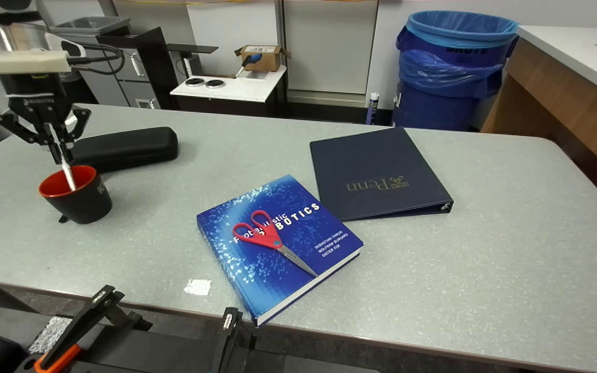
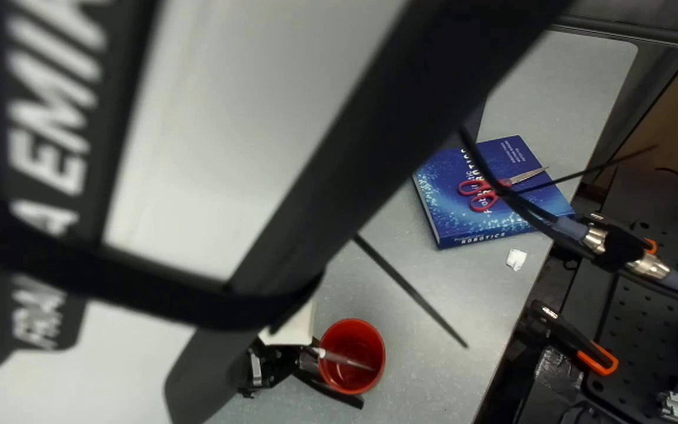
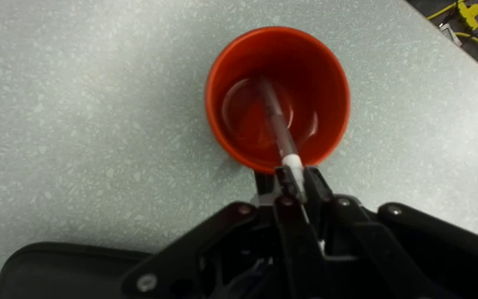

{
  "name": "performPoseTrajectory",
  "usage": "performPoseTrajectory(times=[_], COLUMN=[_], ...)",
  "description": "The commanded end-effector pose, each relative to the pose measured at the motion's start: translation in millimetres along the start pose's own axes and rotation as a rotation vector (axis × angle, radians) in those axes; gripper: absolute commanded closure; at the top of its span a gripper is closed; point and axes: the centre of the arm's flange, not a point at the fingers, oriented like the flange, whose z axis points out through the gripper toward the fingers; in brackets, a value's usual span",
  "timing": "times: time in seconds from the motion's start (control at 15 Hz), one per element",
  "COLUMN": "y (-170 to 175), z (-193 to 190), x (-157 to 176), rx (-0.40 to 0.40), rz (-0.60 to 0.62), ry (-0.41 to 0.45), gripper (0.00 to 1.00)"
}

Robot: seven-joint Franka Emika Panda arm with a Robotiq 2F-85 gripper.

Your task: Remove the pen from the red and black mug

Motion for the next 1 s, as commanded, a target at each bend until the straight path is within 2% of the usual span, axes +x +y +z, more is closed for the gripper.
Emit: performPoseTrajectory(times=[0.0,0.27,0.47,0.93], y=[1.0,5.5,11.4,34.8], z=[-5.8,-18.8,-43.8,-94.7], x=[2.1,-14.7,-41.0,-93.1], rx=[0.001,-0.017,-0.014,0.057], rz=[0.004,0.025,0.038,0.068], ry=[-0.009,0.017,0.060,0.109], gripper=[0.97,0.97,0.97,0.97])
